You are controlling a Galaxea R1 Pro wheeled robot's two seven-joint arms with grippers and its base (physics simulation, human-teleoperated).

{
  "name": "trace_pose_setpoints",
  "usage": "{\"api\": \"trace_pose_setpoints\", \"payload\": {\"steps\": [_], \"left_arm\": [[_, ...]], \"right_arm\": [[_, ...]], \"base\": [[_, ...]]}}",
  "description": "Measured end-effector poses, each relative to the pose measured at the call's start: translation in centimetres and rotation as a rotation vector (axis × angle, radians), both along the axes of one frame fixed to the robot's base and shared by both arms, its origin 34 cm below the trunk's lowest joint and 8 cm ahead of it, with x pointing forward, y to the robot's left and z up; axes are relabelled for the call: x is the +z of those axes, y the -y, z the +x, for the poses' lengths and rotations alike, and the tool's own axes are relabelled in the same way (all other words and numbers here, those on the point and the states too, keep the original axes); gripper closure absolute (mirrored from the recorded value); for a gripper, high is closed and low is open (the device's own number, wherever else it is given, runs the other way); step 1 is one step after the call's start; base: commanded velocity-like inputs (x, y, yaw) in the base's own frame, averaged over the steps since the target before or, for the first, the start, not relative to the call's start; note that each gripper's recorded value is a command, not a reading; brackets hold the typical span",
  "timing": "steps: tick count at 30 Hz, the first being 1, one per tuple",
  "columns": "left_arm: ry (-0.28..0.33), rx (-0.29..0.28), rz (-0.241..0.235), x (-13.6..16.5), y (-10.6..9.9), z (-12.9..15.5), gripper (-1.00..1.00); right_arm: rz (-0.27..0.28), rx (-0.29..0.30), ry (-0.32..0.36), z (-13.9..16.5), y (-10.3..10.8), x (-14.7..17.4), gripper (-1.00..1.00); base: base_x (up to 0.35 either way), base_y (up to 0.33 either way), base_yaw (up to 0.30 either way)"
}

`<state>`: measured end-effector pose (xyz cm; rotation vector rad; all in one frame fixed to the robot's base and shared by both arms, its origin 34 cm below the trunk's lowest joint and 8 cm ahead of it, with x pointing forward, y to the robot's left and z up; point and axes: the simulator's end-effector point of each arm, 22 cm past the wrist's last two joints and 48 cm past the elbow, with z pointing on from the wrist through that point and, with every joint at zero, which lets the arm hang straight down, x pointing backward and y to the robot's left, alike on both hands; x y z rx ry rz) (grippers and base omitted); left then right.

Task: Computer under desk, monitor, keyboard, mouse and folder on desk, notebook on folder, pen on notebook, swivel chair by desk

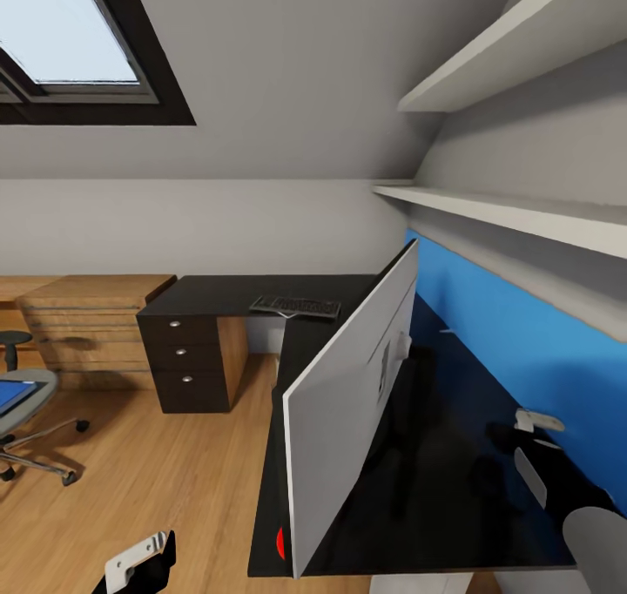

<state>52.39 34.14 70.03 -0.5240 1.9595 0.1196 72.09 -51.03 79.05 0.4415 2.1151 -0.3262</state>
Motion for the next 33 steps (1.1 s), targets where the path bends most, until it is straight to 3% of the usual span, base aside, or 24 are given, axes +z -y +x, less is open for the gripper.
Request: {"api": "trace_pose_setpoints", "payload": {"steps": [7,11,14,16,20,26,33], "left_arm": [[-0.007,0.004,0.0,1.0,-0.2,-0.1,-1.0],[-0.031,0.0,0.001,1.0,-0.1,-0.4,-1.0],[-0.09,-0.003,0.008,-0.3,-0.3,-1.4,-1.0],[-0.148,-0.006,0.018,-1.7,-0.6,-2.6,-1.0],[-0.187,-0.007,0.025,-2.1,-0.8,-3.4,-1.0],[-0.196,-0.007,0.026,-1.5,-0.9,-3.7,-1.0],[-0.193,-0.007,0.027,-0.5,-0.9,-3.7,-1.0]], "right_arm": [[-0.009,0.024,0.086,2.1,-0.9,5.8,1.0],[0.031,0.042,0.118,1.3,-2.4,7.4,1.0],[0.07,0.043,0.139,0.7,-3.1,7.8,1.0],[0.136,0.037,0.161,0.2,-4.0,7.8,1.0],[0.227,0.059,0.201,-0.6,-7.3,8.2,1.0],[0.26,0.114,0.267,-2.9,-11.8,10.3,1.0],[0.314,0.145,0.295,-5.0,-16.1,11.1,1.0]], "base": [[-0.086,0.0,0.0],[-0.317,0.0,0.0],[-0.332,0.0,0.0],[-0.337,0.0,0.0],[-0.34,0.0,0.0],[-0.341,0.0,0.0],[-0.242,0.0,0.0]]}}
